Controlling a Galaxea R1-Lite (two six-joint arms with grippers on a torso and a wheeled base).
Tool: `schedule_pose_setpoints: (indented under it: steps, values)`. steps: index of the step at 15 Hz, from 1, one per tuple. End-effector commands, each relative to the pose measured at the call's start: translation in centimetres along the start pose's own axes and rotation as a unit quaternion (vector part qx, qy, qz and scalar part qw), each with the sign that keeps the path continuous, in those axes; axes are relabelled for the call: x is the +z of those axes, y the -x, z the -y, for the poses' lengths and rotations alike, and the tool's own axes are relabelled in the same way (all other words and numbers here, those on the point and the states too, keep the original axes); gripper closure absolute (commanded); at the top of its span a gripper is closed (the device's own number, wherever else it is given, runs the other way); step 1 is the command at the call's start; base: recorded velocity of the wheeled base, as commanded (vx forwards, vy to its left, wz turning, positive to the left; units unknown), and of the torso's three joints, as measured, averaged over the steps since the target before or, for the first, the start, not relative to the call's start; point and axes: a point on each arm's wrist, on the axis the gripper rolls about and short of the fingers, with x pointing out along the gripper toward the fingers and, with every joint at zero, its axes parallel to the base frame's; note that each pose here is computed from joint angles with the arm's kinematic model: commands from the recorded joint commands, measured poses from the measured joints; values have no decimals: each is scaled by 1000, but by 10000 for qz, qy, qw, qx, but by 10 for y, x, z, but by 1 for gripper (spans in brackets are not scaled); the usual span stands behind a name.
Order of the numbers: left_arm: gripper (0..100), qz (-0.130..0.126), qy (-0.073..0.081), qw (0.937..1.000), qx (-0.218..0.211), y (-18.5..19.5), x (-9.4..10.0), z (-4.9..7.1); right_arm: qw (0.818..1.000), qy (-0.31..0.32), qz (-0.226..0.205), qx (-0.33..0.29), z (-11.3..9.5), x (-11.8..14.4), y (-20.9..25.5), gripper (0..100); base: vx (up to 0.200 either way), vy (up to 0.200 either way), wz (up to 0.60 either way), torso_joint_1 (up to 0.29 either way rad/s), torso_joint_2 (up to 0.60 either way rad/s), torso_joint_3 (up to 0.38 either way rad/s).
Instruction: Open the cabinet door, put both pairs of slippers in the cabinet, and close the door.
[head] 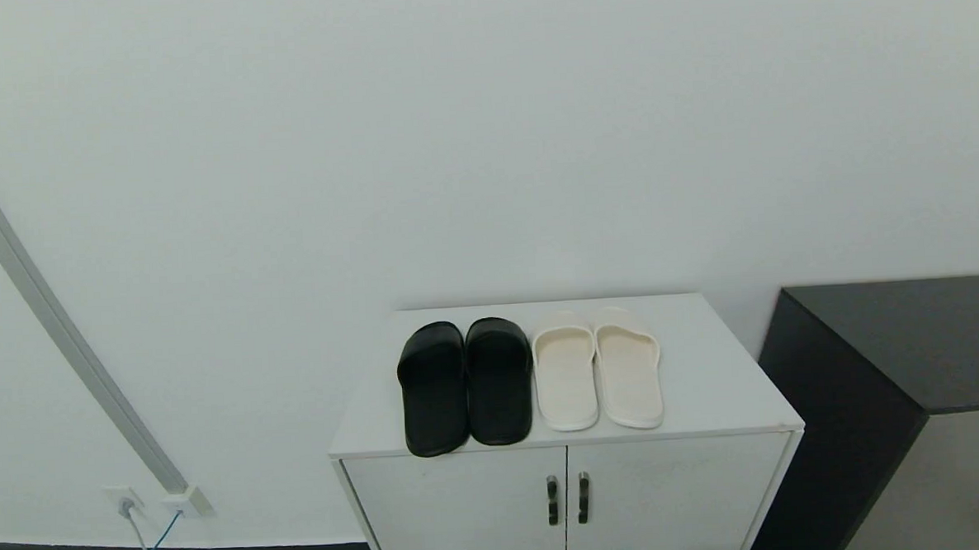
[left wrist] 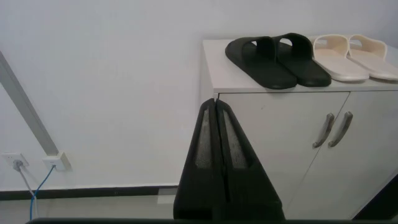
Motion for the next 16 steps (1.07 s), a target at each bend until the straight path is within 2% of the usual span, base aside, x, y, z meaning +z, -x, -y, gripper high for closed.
schedule_pose_setpoints:
  steps: [1,5,6,7,8,10,11,14,16]
  values:
    - [100,0,3,10000,7,0,0,0,10000,-2,-5,2,0,0,0,0,0,0,0,0,0,0]
    - [100,0,3,10000,7,0,0,0,10000,13,-5,40,0,4,-1,0,0,0,0,0,0,0]
    - [100,-8,3,10000,7,0,0,0,9997,-107,185,69,0,23,3,0,0,0,0,0,0,0]
    - [100,-8,3,10000,7,0,0,0,9998,-133,-86,145,-1,36,-1,0,0,0,0,0,0,0]
    - [100,0,3,10000,7,0,0,0,9981,-123,-491,355,-1,35,-9,0,0,0,0,0,0,0]
    - [100,0,3,10000,7,0,0,0,9945,-148,-901,517,-2,37,-19,0,0,0,0,0,0,0]
    - [100,0,-4,10000,7,0,0,0,9912,-164,-1133,669,-3,46,-32,0,0,0,0,0,0,0]
    - [100,0,-4,10000,7,0,0,0,9849,-188,-1422,969,-6,69,-67,0,0,0,0,0,0,0]
    - [100,0,-4,10000,7,0,0,0,9751,-179,-1774,1321,-12,72,-91,0,0,0,0,0,0,0]
